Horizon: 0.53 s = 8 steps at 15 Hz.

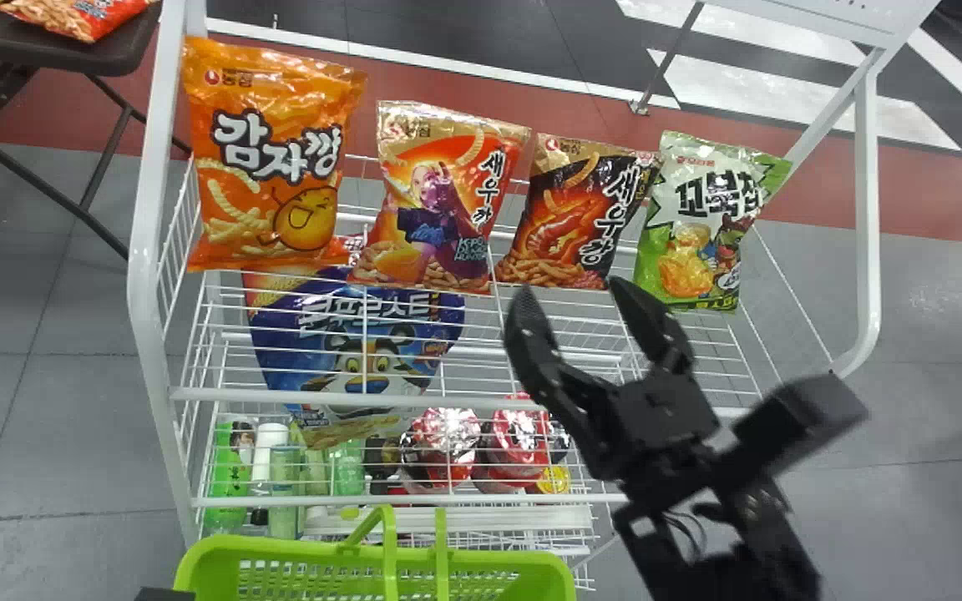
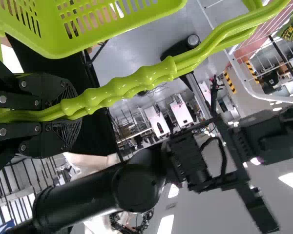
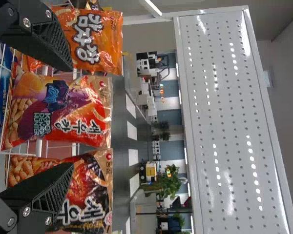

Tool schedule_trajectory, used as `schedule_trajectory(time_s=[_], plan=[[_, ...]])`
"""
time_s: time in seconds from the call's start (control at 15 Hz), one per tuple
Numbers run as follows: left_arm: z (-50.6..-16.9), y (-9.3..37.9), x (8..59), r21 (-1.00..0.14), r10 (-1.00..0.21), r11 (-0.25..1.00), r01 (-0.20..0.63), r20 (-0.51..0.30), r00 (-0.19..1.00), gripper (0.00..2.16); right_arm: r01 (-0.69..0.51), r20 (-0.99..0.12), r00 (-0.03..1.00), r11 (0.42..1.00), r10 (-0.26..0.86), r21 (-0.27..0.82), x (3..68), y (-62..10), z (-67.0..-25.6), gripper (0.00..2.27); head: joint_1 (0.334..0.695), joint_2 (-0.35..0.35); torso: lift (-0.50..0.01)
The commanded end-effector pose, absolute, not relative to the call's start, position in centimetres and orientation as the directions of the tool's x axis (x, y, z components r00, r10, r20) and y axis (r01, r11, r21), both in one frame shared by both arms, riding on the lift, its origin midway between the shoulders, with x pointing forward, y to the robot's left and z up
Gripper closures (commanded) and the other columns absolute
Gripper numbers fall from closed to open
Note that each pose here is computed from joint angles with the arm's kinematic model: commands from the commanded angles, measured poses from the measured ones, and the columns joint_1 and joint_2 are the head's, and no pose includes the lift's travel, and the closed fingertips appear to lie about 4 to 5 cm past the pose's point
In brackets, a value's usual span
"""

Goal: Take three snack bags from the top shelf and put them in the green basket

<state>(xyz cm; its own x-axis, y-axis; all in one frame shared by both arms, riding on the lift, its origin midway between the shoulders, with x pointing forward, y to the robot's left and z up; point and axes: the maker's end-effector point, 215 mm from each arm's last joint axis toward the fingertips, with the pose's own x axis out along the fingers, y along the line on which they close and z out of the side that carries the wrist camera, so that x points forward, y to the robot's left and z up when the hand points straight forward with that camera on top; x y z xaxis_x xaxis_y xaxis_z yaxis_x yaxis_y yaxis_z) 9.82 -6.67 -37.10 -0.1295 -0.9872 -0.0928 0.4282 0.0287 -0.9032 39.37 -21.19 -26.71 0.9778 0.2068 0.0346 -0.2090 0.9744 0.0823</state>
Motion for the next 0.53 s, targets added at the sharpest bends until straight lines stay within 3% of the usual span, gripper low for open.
schedule_trajectory(time_s=[0.0,0.2,0.47], plan=[[-37.1,-6.7,10.0,-0.902,-0.987,0.024,0.431,-0.090,-0.133,1.57,-0.279,0.041,0.960,0.955,0.276,0.106,42.9,-17.8,-27.3,0.14,0.695,-0.350,-0.034],[-37.5,-6.5,10.3,-0.904,-0.987,0.030,0.426,-0.095,-0.133,1.57,-0.350,0.049,0.937,0.930,0.347,0.108,46.3,-13.4,-27.1,0.14,0.695,-0.350,-0.034],[-37.5,-6.1,10.9,-0.908,-0.988,0.010,0.419,-0.075,-0.138,1.57,-0.414,-0.034,0.907,0.902,0.421,0.122,50.6,-8.0,-28.8,0.14,0.695,-0.350,-0.034]])
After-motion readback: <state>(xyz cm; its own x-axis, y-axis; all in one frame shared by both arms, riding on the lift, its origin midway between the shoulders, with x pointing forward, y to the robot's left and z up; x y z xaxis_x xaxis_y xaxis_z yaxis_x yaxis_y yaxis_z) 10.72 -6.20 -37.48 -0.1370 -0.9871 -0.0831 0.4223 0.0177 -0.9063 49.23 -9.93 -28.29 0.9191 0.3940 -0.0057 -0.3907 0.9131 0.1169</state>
